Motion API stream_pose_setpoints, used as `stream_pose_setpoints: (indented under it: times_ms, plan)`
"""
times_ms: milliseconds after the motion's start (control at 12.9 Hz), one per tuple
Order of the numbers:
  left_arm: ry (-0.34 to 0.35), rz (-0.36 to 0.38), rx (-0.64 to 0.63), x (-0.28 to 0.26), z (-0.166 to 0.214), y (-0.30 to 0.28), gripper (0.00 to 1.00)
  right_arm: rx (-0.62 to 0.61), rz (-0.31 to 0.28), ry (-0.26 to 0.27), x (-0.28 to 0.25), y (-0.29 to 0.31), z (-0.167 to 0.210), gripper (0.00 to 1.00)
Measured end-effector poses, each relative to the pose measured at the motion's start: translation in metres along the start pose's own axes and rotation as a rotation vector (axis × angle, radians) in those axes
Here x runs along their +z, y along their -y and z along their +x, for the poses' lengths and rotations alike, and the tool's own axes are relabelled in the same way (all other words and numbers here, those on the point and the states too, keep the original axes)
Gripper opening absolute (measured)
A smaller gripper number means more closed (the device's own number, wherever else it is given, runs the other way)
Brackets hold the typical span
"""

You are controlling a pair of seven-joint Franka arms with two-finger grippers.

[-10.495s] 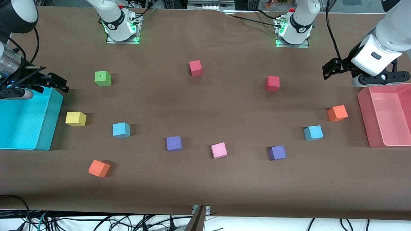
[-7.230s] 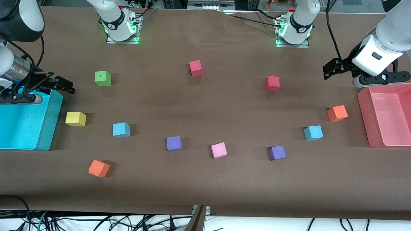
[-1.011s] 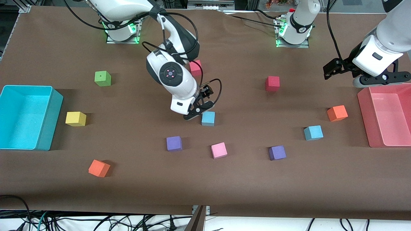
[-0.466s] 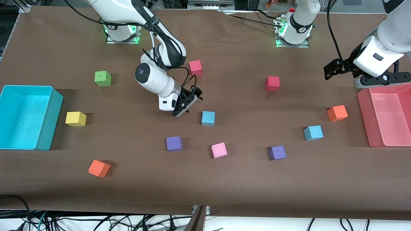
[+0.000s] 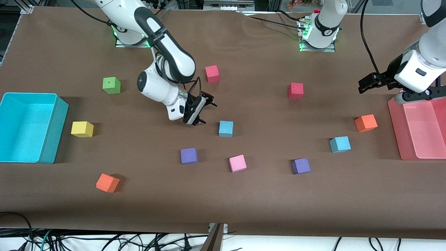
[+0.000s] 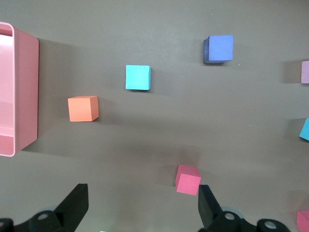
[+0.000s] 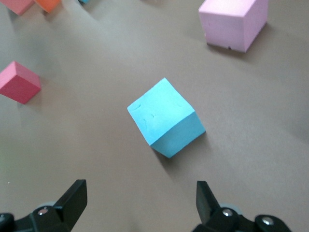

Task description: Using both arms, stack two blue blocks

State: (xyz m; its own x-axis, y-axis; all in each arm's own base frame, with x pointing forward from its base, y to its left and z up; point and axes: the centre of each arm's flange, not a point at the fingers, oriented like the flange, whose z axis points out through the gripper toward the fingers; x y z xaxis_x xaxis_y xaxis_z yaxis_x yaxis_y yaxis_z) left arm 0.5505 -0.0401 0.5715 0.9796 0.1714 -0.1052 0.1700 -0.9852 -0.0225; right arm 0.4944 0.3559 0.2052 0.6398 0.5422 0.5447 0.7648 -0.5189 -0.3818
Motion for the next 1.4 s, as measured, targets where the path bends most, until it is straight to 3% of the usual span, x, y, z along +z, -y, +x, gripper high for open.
stream_pose_setpoints:
  times_ms: [311, 466, 700, 1399]
  plan:
    - [-0.008, -0.004, -0.010, 0.021, 0.009, 0.004, 1.00, -0.063, -0.006, -0.137, 0.019, -0.005, -0.039, 1.00]
    - [0.009, 0.000, -0.013, 0.069, 0.019, 0.003, 1.00, -0.079, -0.022, -0.175, 0.028, -0.005, -0.052, 1.00]
    - [0.019, 0.029, -0.005, 0.124, 0.031, 0.005, 1.00, -0.099, -0.029, -0.194, 0.029, -0.005, -0.049, 1.00]
    - [0.004, 0.048, 0.025, 0.159, 0.040, 0.010, 1.00, -0.144, -0.004, -0.210, 0.054, 0.002, -0.036, 1.00]
